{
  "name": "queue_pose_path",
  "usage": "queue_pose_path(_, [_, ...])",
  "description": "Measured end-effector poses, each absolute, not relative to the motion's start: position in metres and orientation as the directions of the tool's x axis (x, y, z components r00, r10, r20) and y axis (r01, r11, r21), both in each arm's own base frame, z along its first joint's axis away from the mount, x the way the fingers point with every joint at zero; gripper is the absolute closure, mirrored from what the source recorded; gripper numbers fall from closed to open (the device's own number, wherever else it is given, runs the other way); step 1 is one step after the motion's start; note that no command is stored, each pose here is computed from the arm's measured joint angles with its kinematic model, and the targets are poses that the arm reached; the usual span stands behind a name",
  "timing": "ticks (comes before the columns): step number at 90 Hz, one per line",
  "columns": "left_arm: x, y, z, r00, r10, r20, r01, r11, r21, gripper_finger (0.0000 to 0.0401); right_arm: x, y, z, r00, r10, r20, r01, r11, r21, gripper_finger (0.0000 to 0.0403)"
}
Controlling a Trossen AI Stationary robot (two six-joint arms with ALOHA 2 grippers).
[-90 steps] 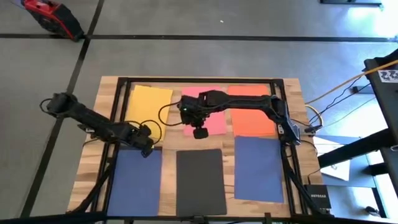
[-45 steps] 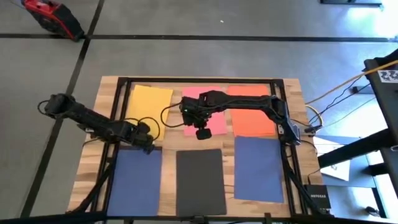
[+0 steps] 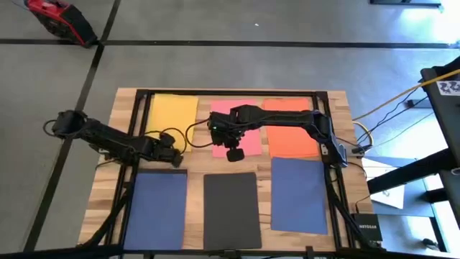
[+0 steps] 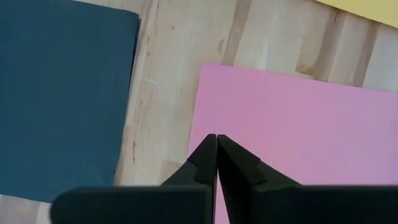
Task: Organize paper
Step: Stack the yellow paper on the top of the yellow paper
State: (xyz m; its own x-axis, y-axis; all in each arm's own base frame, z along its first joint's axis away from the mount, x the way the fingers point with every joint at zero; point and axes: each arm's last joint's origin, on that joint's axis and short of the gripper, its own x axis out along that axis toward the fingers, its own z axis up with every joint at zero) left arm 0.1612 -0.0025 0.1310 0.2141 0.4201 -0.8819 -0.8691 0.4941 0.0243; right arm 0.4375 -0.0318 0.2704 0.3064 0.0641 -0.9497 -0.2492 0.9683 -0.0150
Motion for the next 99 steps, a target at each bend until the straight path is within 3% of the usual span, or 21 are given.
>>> queue_pose_path(32, [0.183,-0.001,0.138,0.418,0.357,-0.835,-0.79,0.598,-0.139,0.0401,0.435,-0.019,0.269,0.267,0.076,-0.961,-0.277,0.961,-0.001,0.0403])
queue_pose_path(51, [0.193,-0.015,0.142,0.533,0.03,-0.846,-0.538,0.783,-0.311,0.0401,0.428,-0.002,0.268,0.19,0.064,-0.98,-0.309,0.951,0.003,0.0403])
queue_pose_path(61, [0.195,-0.025,0.144,0.534,-0.172,-0.828,-0.399,0.812,-0.426,0.0399,0.424,0.013,0.267,0.156,0.017,-0.988,-0.324,0.945,-0.035,0.0403])
queue_pose_path(71, [0.193,-0.033,0.144,0.508,-0.283,-0.814,-0.334,0.806,-0.488,0.0386,0.423,0.028,0.267,0.152,-0.022,-0.988,-0.336,0.939,-0.072,0.0403])
queue_pose_path(89, [0.191,-0.042,0.144,0.491,-0.315,-0.812,-0.253,0.84,-0.479,0.0336,0.418,0.048,0.267,0.127,-0.096,-0.987,-0.331,0.934,-0.133,0.0403])
queue_pose_path(99, [0.192,-0.04,0.144,0.511,-0.249,-0.822,-0.253,0.871,-0.421,0.0304,0.414,0.056,0.267,0.108,-0.14,-0.984,-0.326,0.93,-0.169,0.0403])
